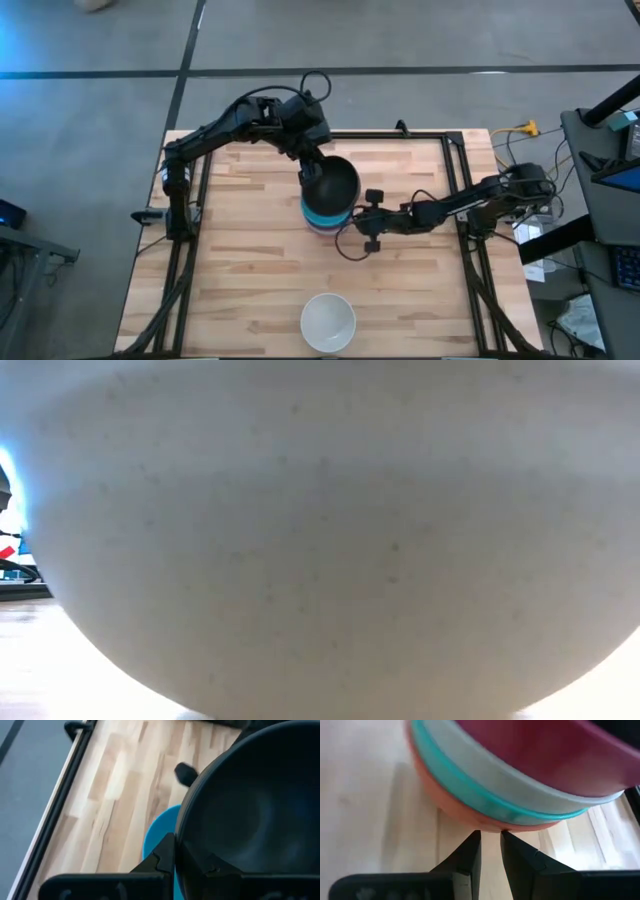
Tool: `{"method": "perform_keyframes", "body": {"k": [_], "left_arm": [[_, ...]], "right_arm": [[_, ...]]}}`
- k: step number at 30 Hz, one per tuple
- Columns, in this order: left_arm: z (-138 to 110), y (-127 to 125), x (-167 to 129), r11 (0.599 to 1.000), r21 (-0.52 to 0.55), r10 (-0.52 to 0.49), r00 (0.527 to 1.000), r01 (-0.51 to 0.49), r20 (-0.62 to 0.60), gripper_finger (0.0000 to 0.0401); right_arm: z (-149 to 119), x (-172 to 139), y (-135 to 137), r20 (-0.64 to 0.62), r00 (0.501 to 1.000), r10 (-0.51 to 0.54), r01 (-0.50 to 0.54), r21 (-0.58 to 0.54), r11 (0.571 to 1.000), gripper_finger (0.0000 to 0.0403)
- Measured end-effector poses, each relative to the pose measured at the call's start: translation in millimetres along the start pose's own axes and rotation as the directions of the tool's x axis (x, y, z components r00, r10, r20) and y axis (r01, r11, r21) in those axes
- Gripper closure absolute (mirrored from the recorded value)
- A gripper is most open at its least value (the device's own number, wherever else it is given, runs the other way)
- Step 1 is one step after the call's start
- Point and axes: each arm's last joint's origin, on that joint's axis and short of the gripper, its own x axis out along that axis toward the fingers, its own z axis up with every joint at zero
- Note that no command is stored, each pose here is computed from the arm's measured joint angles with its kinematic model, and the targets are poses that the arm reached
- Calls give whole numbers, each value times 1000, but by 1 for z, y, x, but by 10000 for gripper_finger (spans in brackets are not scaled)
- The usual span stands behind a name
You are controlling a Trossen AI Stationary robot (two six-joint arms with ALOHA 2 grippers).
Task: Nest bowls inside each other
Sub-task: Stack the black bowl on the blue bowl
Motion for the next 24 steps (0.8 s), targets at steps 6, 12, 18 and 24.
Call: {"method": "perform_keyframes", "body": {"k": [6,12,18,24], "left_arm": [[-3,9,3,998,-51,46,998,-48,-40,401],[-7,26,3,991,-128,24,996,-34,-83,401],[-6,35,30,981,-185,-94,985,66,-147,401],[-12,38,63,969,-227,-161,950,101,-268,401]], "right_arm": [[16,-24,-1,73,997,34,-32,-33,999,335],[17,-65,-11,88,996,19,-19,-6,1000,335],[7,-102,-17,171,985,29,-34,23,999,335],[-6,-127,-22,265,964,5,-18,48,999,335]]}}
